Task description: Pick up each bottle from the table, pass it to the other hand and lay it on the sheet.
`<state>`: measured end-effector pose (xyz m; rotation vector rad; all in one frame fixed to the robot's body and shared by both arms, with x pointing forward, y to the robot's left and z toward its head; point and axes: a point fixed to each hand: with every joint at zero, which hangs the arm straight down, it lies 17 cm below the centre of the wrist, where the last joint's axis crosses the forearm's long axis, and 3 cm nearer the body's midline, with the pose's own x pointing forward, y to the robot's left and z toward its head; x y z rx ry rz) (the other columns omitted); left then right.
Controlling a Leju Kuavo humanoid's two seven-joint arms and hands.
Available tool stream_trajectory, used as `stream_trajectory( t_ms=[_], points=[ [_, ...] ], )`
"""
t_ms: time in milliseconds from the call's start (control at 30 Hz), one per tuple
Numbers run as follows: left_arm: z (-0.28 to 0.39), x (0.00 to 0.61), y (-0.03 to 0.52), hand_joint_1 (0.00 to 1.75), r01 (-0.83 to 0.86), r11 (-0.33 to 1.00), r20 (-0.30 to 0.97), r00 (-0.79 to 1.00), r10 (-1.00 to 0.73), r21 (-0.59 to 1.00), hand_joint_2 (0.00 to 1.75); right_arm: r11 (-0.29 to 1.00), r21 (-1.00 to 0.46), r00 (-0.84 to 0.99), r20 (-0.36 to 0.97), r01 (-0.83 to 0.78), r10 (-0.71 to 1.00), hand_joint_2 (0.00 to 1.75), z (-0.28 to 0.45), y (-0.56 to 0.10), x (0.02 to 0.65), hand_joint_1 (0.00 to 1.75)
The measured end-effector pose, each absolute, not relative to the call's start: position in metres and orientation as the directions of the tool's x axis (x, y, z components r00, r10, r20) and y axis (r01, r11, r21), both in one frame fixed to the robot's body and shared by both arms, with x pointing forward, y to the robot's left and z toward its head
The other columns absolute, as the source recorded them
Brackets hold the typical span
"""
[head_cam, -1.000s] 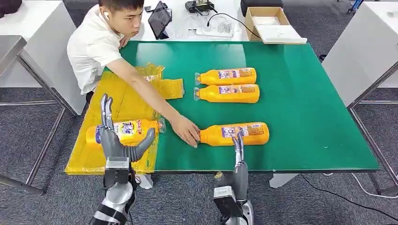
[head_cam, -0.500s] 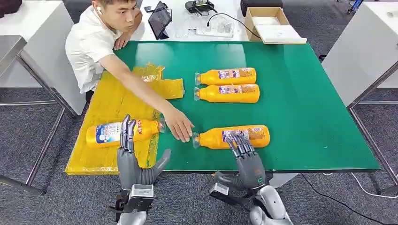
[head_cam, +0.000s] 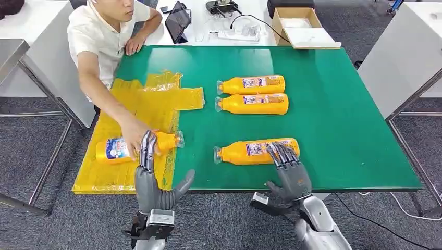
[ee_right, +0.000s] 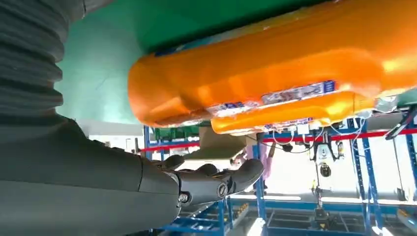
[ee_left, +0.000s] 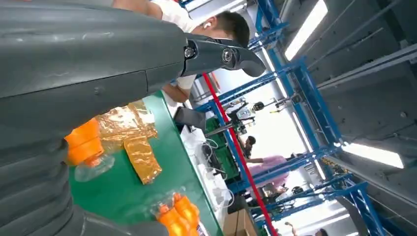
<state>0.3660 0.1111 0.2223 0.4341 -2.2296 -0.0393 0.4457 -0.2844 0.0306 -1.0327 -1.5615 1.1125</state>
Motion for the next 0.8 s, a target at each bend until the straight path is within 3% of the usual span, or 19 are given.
stream_trajectory(
  t_ms=[533,800],
  points=[
    [0.229,0.364,0.097,0.00,-0.245,0.958,0.739,-0.615,-0.275,0.152,1.75,0.194,-0.978,-0.162,0.180,0.071,0.970,1.75,0.044,-0.305,0.509,0.00],
    [0.229,0.367,0.085,0.00,-0.180,0.977,0.768,-0.608,-0.201,0.113,1.75,0.264,-0.959,-0.129,0.276,-0.099,0.953,1.75,0.008,-0.305,0.508,0.00]
  ],
)
